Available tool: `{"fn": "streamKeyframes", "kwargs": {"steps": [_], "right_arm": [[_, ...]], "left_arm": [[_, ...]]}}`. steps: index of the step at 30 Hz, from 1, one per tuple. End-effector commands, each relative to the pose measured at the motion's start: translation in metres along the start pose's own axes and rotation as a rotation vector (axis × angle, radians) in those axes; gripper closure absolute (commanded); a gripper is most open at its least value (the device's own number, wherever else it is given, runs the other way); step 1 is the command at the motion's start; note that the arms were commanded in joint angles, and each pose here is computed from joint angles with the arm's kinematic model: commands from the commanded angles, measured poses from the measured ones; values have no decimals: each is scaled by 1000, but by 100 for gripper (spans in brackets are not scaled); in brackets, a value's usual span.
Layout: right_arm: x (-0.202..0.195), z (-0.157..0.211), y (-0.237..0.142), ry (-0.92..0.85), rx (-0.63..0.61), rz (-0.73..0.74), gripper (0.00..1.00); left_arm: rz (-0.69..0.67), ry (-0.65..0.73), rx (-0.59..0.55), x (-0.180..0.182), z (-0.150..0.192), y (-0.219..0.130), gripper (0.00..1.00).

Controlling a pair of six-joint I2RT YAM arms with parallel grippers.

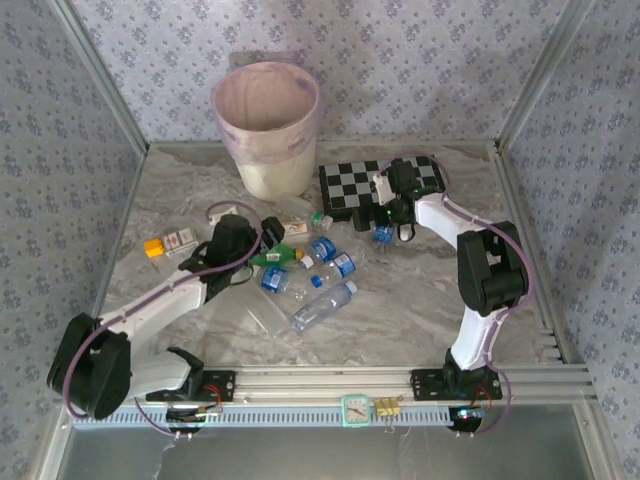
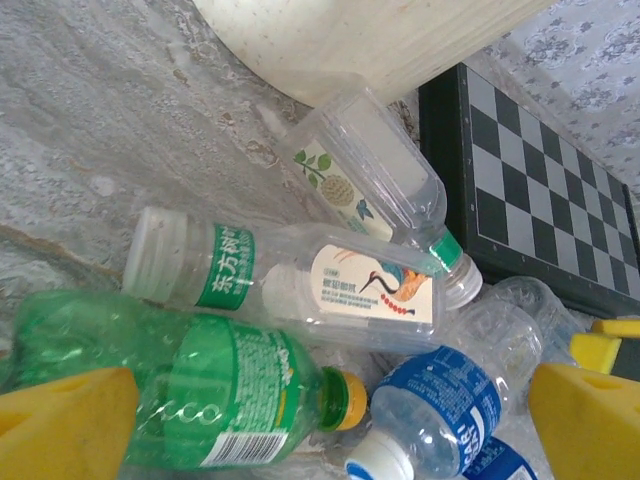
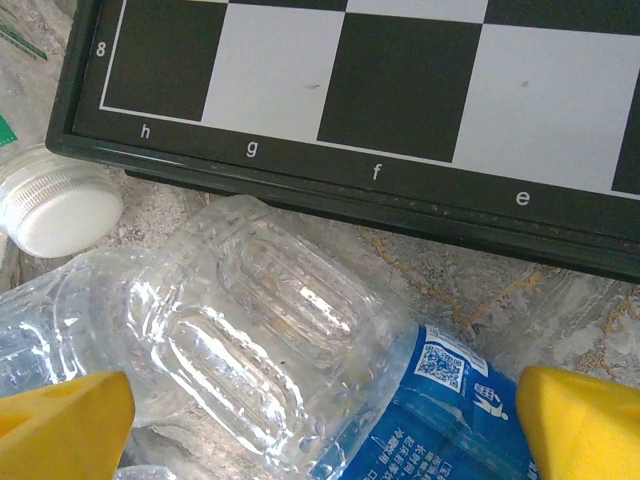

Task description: Put the plastic bottles in the bin

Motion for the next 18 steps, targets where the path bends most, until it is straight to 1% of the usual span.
{"fn": "streamKeyframes", "kwargs": {"steps": [1, 5, 10, 16, 18], "right_arm": [[-1, 14, -9, 6, 19, 8, 0], [1, 36, -14, 18, 42, 5, 0], [3, 56, -15, 28, 62, 16, 0], [-1, 70, -5, 19, 89, 59, 0], [-2, 70, -2, 12, 99, 71, 2]], "left_arm": [[95, -2, -60, -38, -26, 2, 0], [115, -2, -28, -47, -21, 13, 0], [114, -1, -3, -48, -14, 19, 0], [106, 3, 1, -47, -13, 18, 0], [109, 6, -1, -49, -15, 17, 0]]}}
Point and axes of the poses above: each hand's point on the last joint's axis, 136 mm out from that joint toward the fingers, its own y axis out along the fingers, its own x axis along the line the jaws close on, z = x × y, the point moved 2 cm from there along -y, back along the fingers, and after that the axes turned 2 degrees about y, right-handed, at the moved point
